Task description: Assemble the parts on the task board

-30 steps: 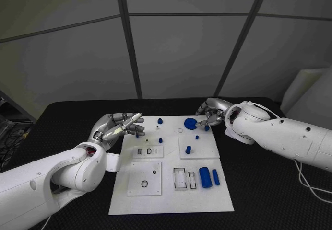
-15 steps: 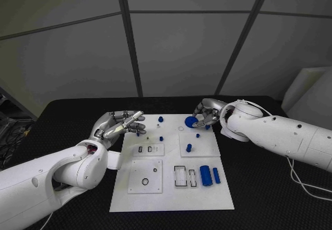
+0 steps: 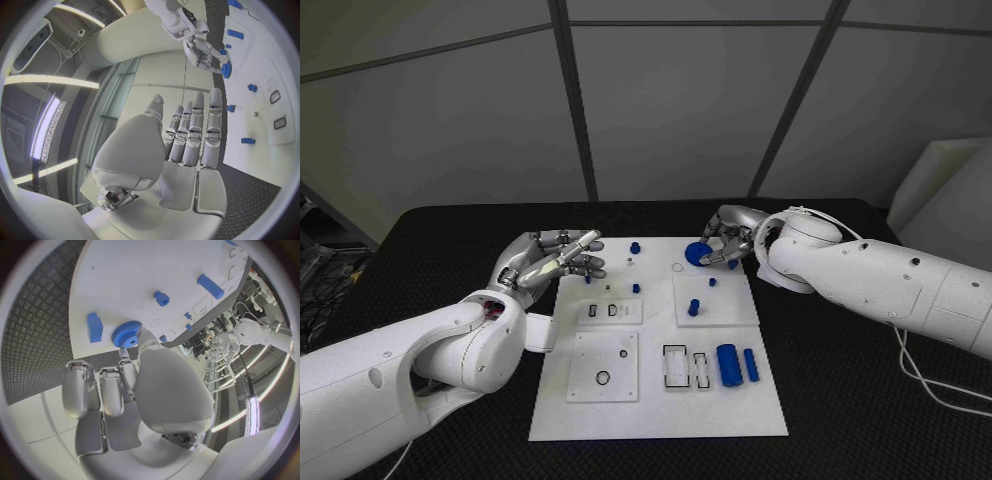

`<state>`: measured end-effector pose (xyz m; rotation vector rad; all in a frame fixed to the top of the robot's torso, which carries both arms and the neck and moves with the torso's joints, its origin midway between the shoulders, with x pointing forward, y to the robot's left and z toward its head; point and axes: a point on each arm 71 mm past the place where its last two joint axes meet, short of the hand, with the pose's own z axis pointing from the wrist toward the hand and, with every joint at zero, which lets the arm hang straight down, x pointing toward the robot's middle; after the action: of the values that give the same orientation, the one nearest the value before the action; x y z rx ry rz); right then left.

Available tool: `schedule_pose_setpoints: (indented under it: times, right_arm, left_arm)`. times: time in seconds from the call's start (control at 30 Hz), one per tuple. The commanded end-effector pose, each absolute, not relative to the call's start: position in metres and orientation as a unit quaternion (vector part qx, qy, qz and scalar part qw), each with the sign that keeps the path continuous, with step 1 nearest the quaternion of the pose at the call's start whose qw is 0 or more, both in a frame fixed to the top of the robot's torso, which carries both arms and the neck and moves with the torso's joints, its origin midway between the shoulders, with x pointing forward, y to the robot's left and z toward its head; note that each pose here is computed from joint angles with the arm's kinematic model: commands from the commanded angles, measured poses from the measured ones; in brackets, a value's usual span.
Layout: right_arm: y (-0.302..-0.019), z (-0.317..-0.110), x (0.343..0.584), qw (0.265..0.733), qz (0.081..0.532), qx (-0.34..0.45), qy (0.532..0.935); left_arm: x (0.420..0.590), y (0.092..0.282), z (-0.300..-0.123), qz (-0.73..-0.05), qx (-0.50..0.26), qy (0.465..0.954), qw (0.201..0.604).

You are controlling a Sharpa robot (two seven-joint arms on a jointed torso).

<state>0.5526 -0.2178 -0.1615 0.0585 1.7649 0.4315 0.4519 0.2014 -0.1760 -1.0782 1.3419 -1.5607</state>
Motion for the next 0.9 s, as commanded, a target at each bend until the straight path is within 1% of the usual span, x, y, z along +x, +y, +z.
schedule_pose_setpoints:
  times: [0.03, 0.57, 0.9]
  right_arm:
    - [-0.217, -0.161, 0.554, 0.618, 0.176, 0.017, 0.766]
    - [-0.210, -0.162, 0.557, 0.624, 0.164, 0.010, 0.764]
    - [-0.206, -0.158, 0.555, 0.646, 0.153, -0.019, 0.748]
  left_arm:
    - [0.452, 0.200, -0.175, -0.620, -0.422, 0.532, 0.392]
    - [0.452, 0.199, -0.176, -0.621, -0.422, 0.533, 0.390]
    - [0.452, 0.199, -0.176, -0.620, -0.422, 0.534, 0.390]
